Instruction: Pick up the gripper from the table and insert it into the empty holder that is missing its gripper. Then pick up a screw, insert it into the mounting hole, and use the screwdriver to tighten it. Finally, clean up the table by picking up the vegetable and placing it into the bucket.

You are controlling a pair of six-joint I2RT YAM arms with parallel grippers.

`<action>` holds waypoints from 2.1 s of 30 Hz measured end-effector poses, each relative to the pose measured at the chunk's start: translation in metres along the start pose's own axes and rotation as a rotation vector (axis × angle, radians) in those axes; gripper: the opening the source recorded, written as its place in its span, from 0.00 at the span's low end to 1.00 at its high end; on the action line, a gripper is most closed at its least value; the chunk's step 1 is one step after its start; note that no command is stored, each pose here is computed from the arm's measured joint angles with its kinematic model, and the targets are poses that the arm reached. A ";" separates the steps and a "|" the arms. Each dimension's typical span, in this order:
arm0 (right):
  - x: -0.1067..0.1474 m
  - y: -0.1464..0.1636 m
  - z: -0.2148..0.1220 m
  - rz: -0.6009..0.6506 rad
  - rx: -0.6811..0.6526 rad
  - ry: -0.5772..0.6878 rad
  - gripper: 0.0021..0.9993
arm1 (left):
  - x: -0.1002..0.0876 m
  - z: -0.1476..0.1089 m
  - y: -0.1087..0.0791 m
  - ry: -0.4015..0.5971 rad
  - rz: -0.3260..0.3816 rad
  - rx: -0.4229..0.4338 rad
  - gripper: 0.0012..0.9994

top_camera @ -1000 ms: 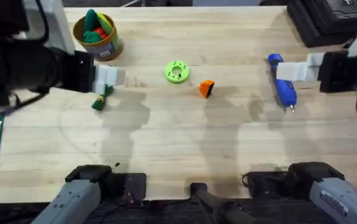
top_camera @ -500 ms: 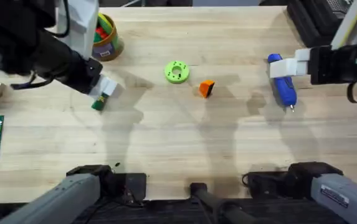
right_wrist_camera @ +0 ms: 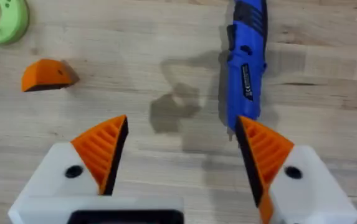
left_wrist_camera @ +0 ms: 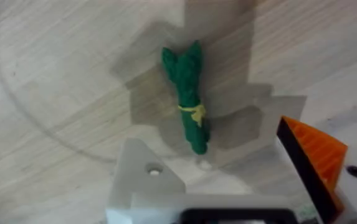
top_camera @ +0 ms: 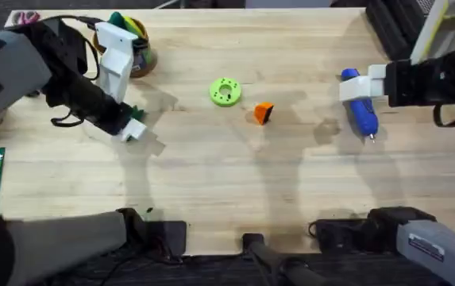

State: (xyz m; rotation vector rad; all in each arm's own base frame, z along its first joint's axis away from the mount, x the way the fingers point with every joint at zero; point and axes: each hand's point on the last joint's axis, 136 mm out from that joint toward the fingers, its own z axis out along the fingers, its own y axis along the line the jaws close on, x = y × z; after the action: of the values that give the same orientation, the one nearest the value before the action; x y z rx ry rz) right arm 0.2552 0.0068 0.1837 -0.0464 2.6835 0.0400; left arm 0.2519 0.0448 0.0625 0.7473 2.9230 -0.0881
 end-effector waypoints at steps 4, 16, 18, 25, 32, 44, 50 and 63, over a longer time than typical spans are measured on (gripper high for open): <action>0.000 0.000 0.000 0.000 0.000 0.000 0.99 | -0.004 0.011 0.014 -0.013 -0.005 -0.008 0.91; 0.000 0.000 0.000 0.000 0.000 0.000 0.99 | -0.013 0.035 0.025 -0.025 0.002 0.001 0.91; 0.000 0.000 0.000 0.000 0.000 0.000 0.99 | -0.013 0.035 0.024 -0.024 0.001 0.008 0.91; -0.001 0.000 0.000 0.000 0.000 -0.005 0.99 | -0.013 0.035 0.024 -0.025 0.001 0.009 0.91; -0.001 0.000 0.000 0.000 0.000 -0.005 0.99 | -0.013 0.035 0.024 -0.025 0.001 0.009 0.91; -0.001 0.000 0.000 0.000 0.000 -0.005 0.99 | -0.013 0.035 0.024 -0.025 0.000 0.011 0.84; -0.001 0.000 0.000 0.000 0.000 -0.005 0.99 | -0.015 0.034 0.017 -0.037 0.007 0.043 0.05; -0.001 0.000 0.000 0.000 0.000 -0.005 0.99 | -0.015 0.034 0.023 -0.038 0.012 0.018 0.50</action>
State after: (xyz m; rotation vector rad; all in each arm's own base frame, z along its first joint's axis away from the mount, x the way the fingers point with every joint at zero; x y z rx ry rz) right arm 0.2563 0.0068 0.1842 -0.0466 2.6788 0.0399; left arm 0.2797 0.0543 0.0300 0.7566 2.8851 -0.1267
